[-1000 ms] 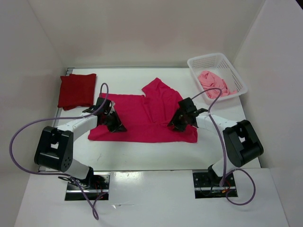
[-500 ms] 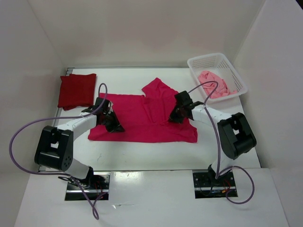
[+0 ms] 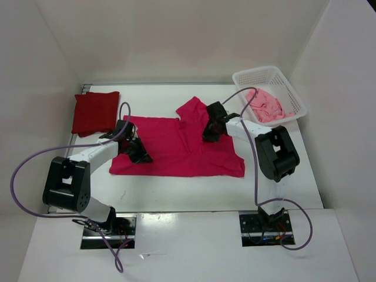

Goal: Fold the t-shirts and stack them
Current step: Fold the flattened tshirt in 1/3 of the way

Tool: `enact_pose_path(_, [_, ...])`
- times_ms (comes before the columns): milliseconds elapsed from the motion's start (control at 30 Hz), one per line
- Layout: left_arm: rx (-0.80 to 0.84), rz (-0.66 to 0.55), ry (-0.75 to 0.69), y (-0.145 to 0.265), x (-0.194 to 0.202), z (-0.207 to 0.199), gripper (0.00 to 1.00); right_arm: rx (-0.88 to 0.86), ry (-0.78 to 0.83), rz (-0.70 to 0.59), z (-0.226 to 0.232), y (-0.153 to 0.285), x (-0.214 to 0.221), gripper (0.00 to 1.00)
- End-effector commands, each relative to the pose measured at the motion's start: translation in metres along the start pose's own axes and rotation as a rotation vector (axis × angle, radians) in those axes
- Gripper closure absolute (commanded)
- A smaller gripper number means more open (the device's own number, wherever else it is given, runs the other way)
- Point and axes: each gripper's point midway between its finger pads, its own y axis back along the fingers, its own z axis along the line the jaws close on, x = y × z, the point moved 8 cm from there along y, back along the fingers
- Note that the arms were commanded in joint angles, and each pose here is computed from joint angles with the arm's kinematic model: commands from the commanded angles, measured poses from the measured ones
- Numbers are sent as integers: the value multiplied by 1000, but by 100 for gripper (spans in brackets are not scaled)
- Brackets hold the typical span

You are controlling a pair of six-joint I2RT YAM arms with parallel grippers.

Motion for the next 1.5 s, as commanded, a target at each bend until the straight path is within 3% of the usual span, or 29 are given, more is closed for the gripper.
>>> enact_pose_path(0, [28, -55, -47, 13, -10, -12, 84, 31, 80, -30, 16, -8, -5, 100])
enact_pose_path(67, [33, -75, -44, 17, -13, -15, 84, 34, 101, -27, 27, -15, -2, 98])
enact_pose_path(133, [33, -75, -44, 18, -14, -17, 80, 39, 109, -32, 31, -16, -1, 86])
enact_pose_path(200, [27, -82, -44, 21, -13, -16, 79, 31, 108, -51, 34, -10, -4, 66])
enact_pose_path(400, [-41, -93, -80, 27, -10, -7, 77, -26, 96, -131, 25, 45, -3, 53])
enact_pose_path(467, [-57, -92, -87, 25, -8, -3, 77, -66, 53, -159, 18, 65, 2, 53])
enact_pose_path(500, [-72, -74, -80, 21, -5, 2, 77, -45, 40, -109, 0, 60, 20, 54])
enact_pose_path(633, [-70, -19, -57, 6, -3, 6, 77, -51, -40, -24, -33, 53, 55, 91])
enact_pose_path(733, [-70, -1, 16, -1, -11, 19, 81, -7, -40, 39, -50, 38, 74, 99])
enact_pose_path(1000, [-58, 113, 276, -9, -5, 78, 82, 160, -93, 66, -86, 16, 92, 99])
enact_pose_path(1167, [-46, 133, 375, 3, 18, 88, 82, 186, -174, 89, -109, 37, 111, 100])
enact_pose_path(1367, [24, 105, 445, 26, 32, 85, 69, 87, -282, 87, -121, 82, 127, 100])
enact_pose_path(1467, [94, 8, 386, 44, 4, 64, 59, -2, -280, 55, -109, 98, 115, 88])
